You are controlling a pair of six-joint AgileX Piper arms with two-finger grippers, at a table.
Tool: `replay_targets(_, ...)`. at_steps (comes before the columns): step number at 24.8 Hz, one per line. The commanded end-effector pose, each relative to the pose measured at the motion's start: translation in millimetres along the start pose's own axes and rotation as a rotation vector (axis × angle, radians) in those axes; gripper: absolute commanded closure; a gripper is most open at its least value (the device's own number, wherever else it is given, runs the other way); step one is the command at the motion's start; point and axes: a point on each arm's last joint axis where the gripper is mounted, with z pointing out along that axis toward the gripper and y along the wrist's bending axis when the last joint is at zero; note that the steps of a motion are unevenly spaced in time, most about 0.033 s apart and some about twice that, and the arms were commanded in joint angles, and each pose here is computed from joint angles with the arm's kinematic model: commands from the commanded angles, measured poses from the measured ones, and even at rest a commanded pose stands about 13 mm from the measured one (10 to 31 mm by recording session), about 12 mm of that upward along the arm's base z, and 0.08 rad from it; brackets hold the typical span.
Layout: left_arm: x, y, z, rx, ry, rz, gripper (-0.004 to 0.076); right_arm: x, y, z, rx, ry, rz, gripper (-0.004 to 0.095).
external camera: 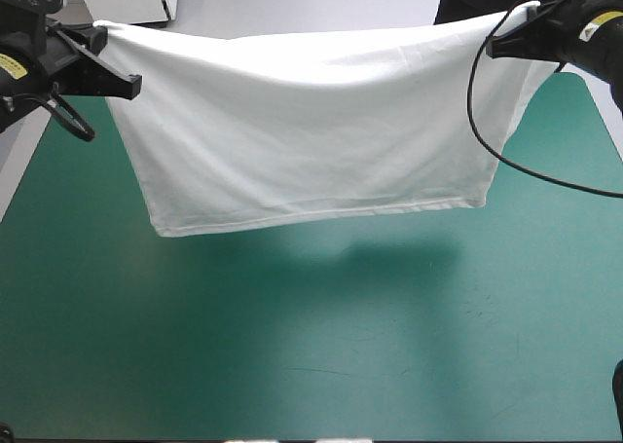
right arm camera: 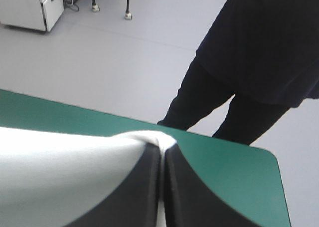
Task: Fold the cloth
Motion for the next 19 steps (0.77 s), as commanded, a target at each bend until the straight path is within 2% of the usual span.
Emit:
replay_targets(1, -18.1, 6.5, 3.7, -0.059, -0.172, -0.011, 0.0746, -28.7, -6.1, -7.8, 0.044, -0.218, -0.004, 0.0925)
replay_targets(3, -18.0, 8.7, 27.1, -0.081, -0.203, -0.004, 0.0746, -31.1, -10.0, 15.4, 0.046, -0.231, 0.012, 0.0925)
replay_targets(6, -15.0, 11.3, 69.7, -0.116, -0.262, 0.011, 0.0746, -30.7, -25.2, 51.8, -0.013, -0.262, 0.087, 0.0925)
replay_targets(11, 2.6, 8.8, 122.6, -0.111, -0.233, 0.009, 0.0746, -15.6, -42.2, 95.4, -0.041, -0.243, 0.113, 0.0925)
replay_targets(19, 38.8, -0.5, 170.8, -0.043, -0.035, -0.053, 0.0746, 35.3, -34.3, 154.5, -0.149, 0.042, 0.127, 0.0925)
